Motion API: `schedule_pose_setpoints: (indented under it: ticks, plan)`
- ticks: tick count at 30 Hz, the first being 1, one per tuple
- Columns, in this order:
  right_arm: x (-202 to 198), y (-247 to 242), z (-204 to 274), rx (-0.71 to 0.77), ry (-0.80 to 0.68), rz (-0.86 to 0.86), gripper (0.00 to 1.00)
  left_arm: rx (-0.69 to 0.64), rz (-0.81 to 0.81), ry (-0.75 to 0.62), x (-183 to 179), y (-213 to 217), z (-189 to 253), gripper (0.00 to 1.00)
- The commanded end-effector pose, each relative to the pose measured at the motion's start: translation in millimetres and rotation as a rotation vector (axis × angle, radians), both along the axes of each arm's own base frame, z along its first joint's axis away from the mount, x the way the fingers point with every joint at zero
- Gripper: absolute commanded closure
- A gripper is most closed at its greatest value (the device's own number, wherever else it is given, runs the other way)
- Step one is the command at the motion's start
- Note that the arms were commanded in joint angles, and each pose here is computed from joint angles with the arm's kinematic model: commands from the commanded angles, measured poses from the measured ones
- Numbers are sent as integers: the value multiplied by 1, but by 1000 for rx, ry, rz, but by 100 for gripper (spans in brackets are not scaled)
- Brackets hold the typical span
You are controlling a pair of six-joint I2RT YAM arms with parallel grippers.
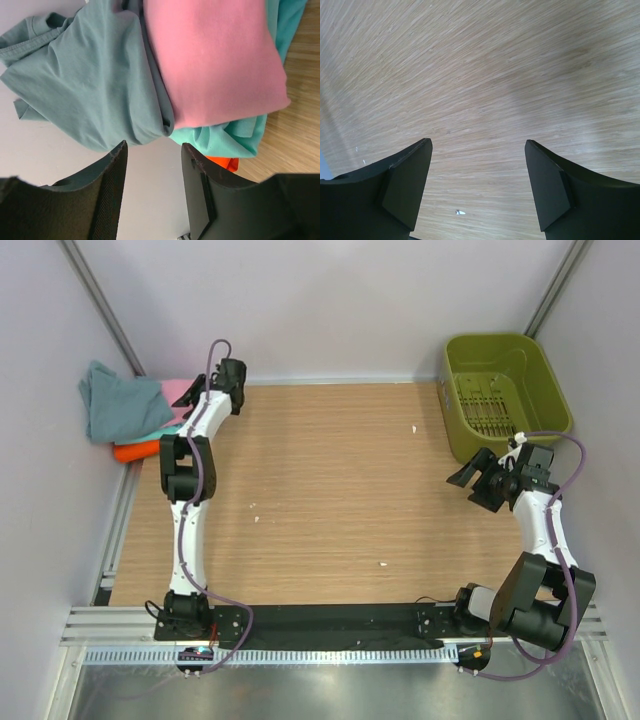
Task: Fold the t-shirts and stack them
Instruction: Neatly place the folded tshirt to the corner
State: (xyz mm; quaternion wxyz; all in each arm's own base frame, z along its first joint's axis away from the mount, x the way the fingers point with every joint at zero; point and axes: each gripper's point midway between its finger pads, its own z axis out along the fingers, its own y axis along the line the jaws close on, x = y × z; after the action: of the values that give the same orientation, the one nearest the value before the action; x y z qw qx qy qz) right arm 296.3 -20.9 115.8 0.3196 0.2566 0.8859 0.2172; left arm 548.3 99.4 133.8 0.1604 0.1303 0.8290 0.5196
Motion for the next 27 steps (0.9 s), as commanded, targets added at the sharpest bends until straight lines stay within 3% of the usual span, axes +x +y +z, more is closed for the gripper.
schedule_pose_setpoints:
  ticks: [1,13,27]
  plan:
    - [4,-6,10,-38,-46,-2,19,17,44,-41,6,15,4,52]
    - [7,-12,8,-43,-40,-11,19,22,87,-12,4,39,-16,55]
    - [7,-13,4,-44,-38,-11,19,27,74,-37,-2,34,9,58]
